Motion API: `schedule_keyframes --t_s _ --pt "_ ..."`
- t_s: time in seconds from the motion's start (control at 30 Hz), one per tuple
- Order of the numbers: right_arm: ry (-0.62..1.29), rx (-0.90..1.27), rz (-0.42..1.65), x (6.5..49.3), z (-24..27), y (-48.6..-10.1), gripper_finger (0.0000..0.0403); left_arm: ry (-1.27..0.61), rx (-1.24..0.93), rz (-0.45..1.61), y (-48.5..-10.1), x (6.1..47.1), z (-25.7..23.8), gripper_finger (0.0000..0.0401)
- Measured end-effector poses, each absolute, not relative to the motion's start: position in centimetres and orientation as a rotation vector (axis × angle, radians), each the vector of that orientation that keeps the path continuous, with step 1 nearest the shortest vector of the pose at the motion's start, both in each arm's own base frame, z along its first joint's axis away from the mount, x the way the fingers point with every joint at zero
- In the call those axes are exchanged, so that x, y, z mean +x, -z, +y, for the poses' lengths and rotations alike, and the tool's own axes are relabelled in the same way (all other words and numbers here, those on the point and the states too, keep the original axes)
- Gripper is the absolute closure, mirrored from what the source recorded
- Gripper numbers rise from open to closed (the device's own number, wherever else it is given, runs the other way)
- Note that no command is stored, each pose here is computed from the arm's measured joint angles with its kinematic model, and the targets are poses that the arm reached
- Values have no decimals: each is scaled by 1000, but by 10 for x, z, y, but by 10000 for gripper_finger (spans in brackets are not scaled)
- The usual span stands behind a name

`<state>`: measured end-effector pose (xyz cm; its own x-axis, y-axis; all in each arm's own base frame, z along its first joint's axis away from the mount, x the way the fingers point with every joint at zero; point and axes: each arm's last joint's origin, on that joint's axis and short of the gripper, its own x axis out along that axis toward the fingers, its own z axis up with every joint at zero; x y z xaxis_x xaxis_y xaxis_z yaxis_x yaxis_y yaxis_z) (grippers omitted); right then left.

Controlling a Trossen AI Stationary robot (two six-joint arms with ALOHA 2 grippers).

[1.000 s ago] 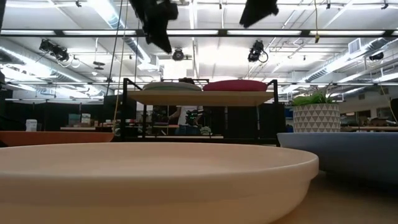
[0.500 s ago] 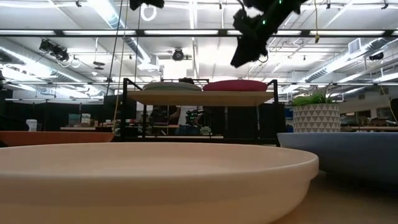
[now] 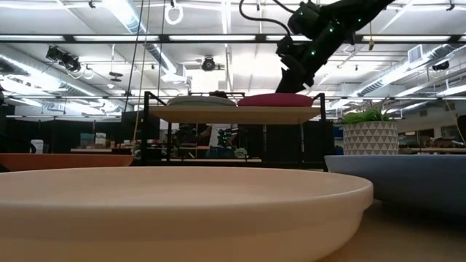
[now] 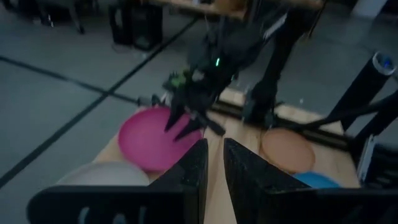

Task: Place and stack plates onto a shelf
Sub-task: Adjust the pink plate on the shelf, then adjust the gray plate on the shelf

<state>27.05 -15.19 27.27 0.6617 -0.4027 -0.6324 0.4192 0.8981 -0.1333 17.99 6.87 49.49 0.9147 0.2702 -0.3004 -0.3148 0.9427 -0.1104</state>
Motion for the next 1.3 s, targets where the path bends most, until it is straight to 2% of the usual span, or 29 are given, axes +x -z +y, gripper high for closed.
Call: schedule_keyframes --t_s 0.37,0.6,0.87,0.97,1.1,1.3 --pt "451 115 717 274 -152 -260 245 -258 -101 21 -524 164 61 344" --pt "412 113 718 296 -153 -252 245 -258 -105 28 -524 164 61 345" --pt "470 65 712 292 -148 -270 245 -258 -123 30 -523 164 61 344" --pt "478 46 655 284 -145 -286 245 -262 -129 94 -517 164 61 344" --pt "489 31 586 272 -139 -307 245 -330 -101 284 -495 169 65 344" --pt "496 38 503 250 -125 -342 245 -415 -127 584 -429 203 86 344"
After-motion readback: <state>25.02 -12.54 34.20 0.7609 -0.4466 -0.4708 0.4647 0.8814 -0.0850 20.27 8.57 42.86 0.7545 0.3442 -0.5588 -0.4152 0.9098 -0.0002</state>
